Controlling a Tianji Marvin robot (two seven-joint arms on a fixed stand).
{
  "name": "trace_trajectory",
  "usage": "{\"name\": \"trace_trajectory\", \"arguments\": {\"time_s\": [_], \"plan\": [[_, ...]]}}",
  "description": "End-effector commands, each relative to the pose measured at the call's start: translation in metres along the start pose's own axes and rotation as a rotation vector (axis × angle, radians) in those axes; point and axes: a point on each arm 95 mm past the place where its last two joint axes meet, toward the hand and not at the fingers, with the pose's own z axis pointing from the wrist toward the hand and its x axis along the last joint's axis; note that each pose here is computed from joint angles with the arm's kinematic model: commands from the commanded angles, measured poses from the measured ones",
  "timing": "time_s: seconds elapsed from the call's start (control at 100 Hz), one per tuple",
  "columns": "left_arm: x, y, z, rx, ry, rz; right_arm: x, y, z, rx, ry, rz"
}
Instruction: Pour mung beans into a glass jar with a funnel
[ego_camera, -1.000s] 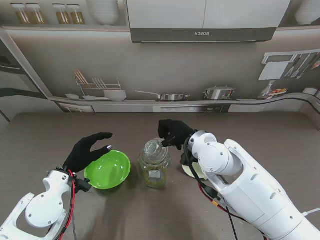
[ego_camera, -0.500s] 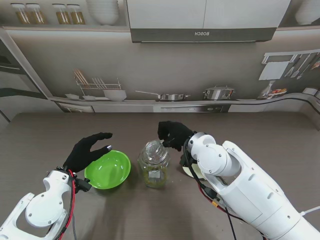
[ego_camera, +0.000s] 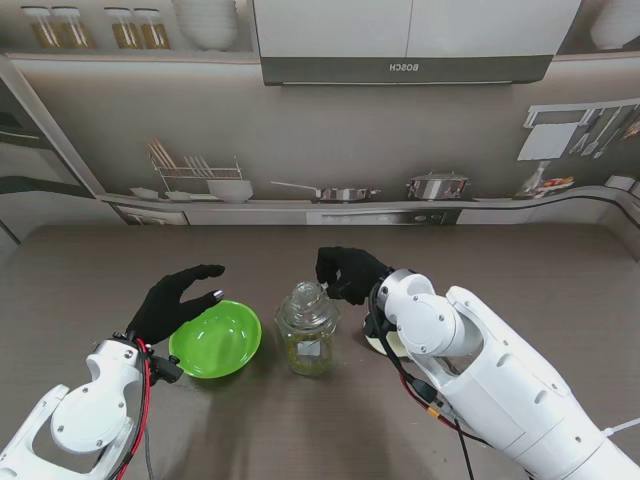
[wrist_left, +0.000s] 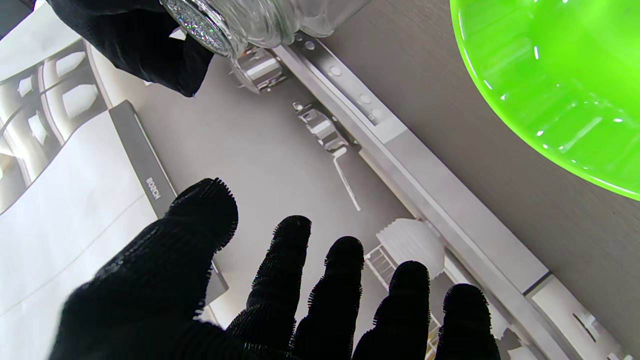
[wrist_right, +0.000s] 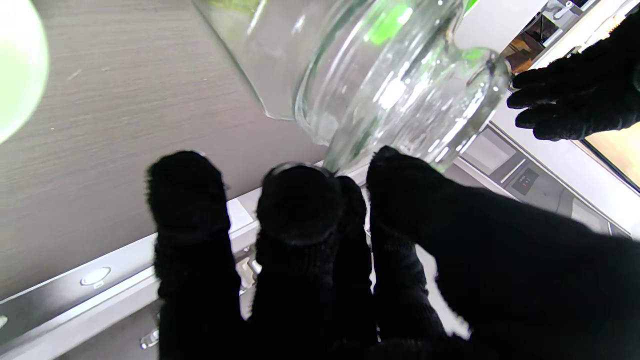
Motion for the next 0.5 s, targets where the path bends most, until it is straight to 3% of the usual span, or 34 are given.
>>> {"name": "trace_trajectory", "arguments": {"time_s": [0.0, 0.49], "plan": [[-0.0002, 0.0029, -0.0002, -0.018, -0.004, -0.009, -0.0016, -0.0094, -0.0002, 0.036, 0.003, 0.001], [-0.0016, 0.0040, 0.0008, -0.024, -0.007, -0.013, -0.0104, -0.0183, -0.0020, 0.049, 0.001, 0.007]]}}
